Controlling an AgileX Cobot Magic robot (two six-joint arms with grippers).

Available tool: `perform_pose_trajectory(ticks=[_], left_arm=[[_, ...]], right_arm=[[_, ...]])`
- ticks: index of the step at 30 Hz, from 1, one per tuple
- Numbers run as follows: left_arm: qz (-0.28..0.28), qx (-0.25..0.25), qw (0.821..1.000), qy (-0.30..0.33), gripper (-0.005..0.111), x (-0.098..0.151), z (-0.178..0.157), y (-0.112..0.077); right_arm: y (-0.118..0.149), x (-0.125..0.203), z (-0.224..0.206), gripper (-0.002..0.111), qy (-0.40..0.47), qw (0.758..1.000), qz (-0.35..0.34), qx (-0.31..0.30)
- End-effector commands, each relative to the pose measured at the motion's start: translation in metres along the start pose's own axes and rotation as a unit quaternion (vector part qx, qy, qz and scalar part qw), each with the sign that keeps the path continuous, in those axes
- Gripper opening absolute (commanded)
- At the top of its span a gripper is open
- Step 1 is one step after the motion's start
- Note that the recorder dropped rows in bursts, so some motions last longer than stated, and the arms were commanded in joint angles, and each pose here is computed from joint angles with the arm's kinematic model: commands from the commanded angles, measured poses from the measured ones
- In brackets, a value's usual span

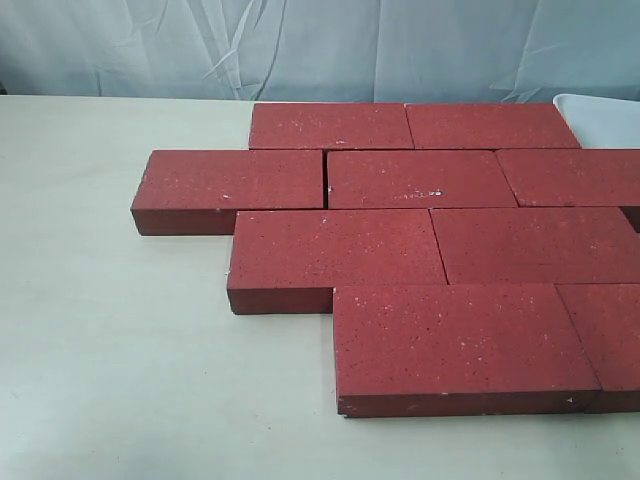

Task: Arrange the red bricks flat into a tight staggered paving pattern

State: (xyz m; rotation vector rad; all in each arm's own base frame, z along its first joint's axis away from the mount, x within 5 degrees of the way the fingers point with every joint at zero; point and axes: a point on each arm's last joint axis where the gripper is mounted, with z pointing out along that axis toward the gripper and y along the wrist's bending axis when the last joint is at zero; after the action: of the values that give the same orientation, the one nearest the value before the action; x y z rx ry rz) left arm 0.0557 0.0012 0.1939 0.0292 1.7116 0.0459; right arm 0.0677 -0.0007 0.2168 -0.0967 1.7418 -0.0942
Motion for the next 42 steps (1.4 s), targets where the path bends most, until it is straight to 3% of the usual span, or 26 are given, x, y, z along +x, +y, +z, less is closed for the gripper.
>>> perform_pose_trajectory(ticks=[1, 7, 42], left_arm=[[-0.003, -0.002, 1.0, -0.002, 0.0, 0.001, 0.0, 0.0], [-0.004, -0.001, 1.0, -0.002, 0.0, 0.001, 0.0, 0.0], [-0.003, -0.002, 1.0, -0.002, 0.0, 0.001, 0.0, 0.0]], right_arm=[[0.001, 0.019, -0.009, -0.001, -0.018, 0.999, 0.039, 0.008], [0.003, 0.033, -0.008, -0.001, 0.021, 0.999, 0.042, 0.005], [0.003, 0.033, -0.008, -0.001, 0.022, 0.999, 0.049, 0.003]])
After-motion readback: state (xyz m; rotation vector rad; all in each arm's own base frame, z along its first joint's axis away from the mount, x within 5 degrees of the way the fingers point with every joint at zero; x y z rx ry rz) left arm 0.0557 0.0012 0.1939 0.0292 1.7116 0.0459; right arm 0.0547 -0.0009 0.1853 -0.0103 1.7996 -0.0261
